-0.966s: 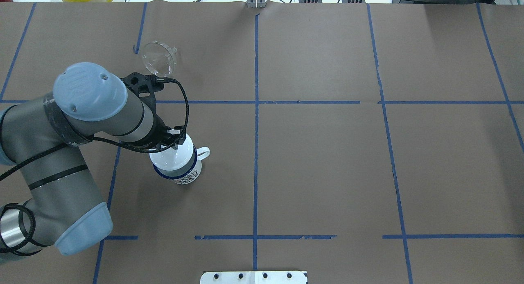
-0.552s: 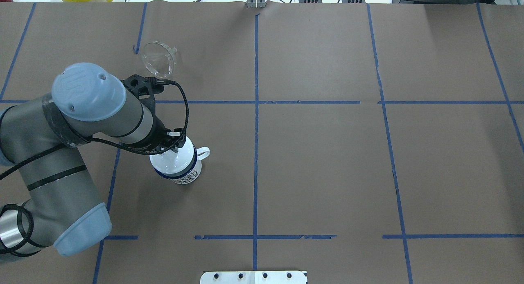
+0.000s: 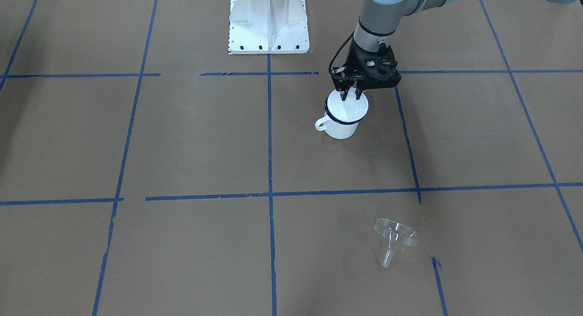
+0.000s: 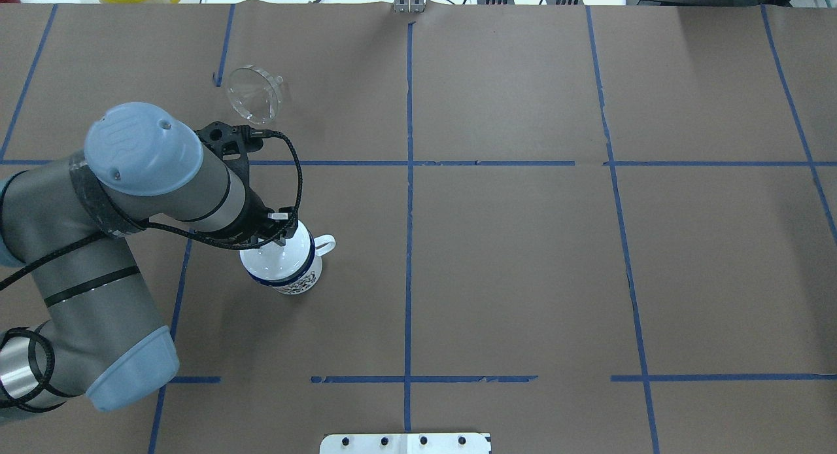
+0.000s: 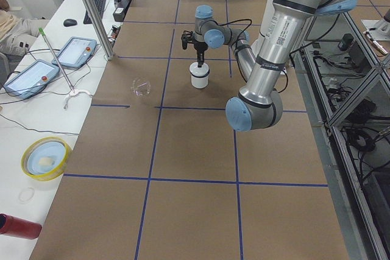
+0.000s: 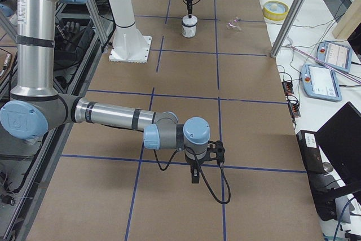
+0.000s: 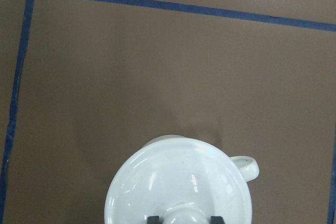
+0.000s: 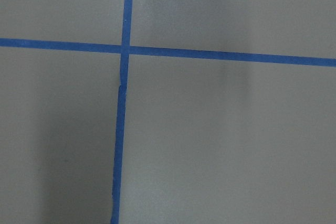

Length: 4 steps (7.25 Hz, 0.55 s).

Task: Remove funnel from cup
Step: 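Lower the white funnel into the mug and open the left gripper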

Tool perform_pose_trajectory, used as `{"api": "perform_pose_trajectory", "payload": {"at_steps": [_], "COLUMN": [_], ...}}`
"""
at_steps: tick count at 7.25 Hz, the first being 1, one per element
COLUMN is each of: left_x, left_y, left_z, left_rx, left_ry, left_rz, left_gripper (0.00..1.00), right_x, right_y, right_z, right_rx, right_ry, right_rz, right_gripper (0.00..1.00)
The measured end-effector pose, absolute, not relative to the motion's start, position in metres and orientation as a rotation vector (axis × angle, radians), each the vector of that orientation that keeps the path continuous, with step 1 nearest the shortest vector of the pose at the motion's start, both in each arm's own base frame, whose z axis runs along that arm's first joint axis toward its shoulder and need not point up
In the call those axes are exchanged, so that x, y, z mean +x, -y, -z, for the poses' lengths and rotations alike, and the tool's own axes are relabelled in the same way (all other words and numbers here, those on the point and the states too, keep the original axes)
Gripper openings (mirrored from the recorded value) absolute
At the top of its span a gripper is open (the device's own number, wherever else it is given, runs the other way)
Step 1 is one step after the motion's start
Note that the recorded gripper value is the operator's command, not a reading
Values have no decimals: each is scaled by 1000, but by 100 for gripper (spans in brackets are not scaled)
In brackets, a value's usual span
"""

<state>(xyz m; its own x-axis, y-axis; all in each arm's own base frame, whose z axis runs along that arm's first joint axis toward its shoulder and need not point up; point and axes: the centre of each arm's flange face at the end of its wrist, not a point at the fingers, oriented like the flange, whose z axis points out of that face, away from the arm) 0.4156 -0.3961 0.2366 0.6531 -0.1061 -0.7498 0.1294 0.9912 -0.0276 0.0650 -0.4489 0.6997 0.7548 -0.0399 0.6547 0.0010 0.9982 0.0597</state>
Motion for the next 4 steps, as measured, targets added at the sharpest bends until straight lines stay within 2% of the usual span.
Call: {"api": "perform_pose_trajectory", "payload": {"at_steps": [4], "left_x": [419], "left_y": [394], "left_z": [-238], "left_rx": [26], "left_ry": [-847], "left_rz": [126], "left_gripper": [0], "right_x": [65], "right_y": [449], "right_z": [-700], "right_rx": [57], "right_ry": [715], "right_rz": [22], "right_gripper": [100]}}
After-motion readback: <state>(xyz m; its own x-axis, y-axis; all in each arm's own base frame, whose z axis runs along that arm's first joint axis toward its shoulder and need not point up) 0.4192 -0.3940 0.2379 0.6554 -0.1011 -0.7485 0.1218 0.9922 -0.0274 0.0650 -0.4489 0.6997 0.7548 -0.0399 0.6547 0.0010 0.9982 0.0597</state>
